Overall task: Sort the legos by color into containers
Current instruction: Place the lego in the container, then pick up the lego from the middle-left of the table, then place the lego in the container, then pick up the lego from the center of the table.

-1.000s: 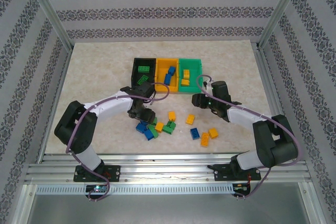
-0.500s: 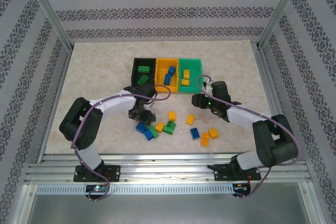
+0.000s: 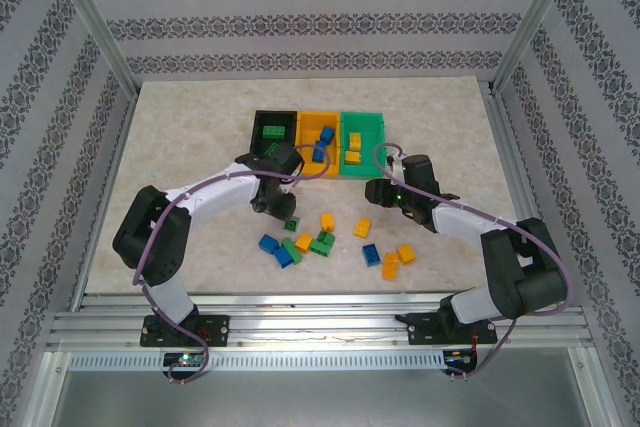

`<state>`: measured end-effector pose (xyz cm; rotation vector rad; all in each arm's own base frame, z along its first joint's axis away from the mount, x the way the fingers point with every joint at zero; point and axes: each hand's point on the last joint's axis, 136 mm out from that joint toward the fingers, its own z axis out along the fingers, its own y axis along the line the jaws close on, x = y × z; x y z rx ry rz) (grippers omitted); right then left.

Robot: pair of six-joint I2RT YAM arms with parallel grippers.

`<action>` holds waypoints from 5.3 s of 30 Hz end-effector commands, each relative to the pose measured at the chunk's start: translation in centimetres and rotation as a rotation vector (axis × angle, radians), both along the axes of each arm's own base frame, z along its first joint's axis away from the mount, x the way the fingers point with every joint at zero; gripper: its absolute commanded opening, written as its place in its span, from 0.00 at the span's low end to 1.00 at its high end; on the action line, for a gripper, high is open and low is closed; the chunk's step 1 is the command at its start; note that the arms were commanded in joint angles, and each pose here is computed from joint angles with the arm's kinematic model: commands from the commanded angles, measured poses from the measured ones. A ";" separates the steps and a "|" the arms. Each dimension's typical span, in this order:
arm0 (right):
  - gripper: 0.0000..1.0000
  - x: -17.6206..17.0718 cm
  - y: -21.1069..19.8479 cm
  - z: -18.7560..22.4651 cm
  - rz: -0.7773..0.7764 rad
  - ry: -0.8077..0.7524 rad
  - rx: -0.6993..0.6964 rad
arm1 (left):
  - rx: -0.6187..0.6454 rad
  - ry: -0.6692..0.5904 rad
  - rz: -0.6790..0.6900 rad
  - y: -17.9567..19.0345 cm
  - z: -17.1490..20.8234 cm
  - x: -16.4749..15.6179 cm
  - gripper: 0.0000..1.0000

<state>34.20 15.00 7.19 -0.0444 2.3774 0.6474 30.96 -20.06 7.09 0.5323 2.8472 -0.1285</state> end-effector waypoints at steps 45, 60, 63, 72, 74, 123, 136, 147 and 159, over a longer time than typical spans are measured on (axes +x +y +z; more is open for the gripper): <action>0.48 1.1 -0.6 0.4 -0.039 0.007 0.126 | -0.514 -0.177 -0.183 -12.4 6.5 1.2 0.72; 0.48 1.4 -1.8 0.5 -0.075 0.001 0.124 | -0.213 -0.079 -0.563 -17.3 1.4 -7.8 0.71; 0.48 1.5 -2.1 0.5 -0.083 0.003 0.134 | -0.176 -0.069 -0.651 -18.3 0.1 -9.2 0.72; 0.48 1.4 -2.8 0.5 -0.105 0.005 0.155 | -0.105 -0.073 -0.708 -20.2 -2.6 -10.0 0.72; 0.48 1.4 -2.8 0.6 -0.105 0.004 0.159 | -0.100 -0.076 -0.703 -20.5 -2.9 -9.7 0.73; 0.48 1.5 -2.6 0.6 -0.104 0.013 0.207 | -0.397 -0.329 -0.169 -12.8 7.3 8.7 0.49; 0.48 1.5 -2.5 0.6 -0.103 0.014 0.211 | -0.235 -0.305 -0.026 -8.7 7.3 17.4 0.68; 0.48 1.6 -2.3 0.3 -0.102 0.024 0.225 | -0.367 -0.301 -0.137 -10.9 8.3 10.3 0.70; 0.48 1.6 -2.3 0.4 -0.102 0.023 0.232 | -0.424 -0.210 -0.345 -14.6 5.5 1.7 0.70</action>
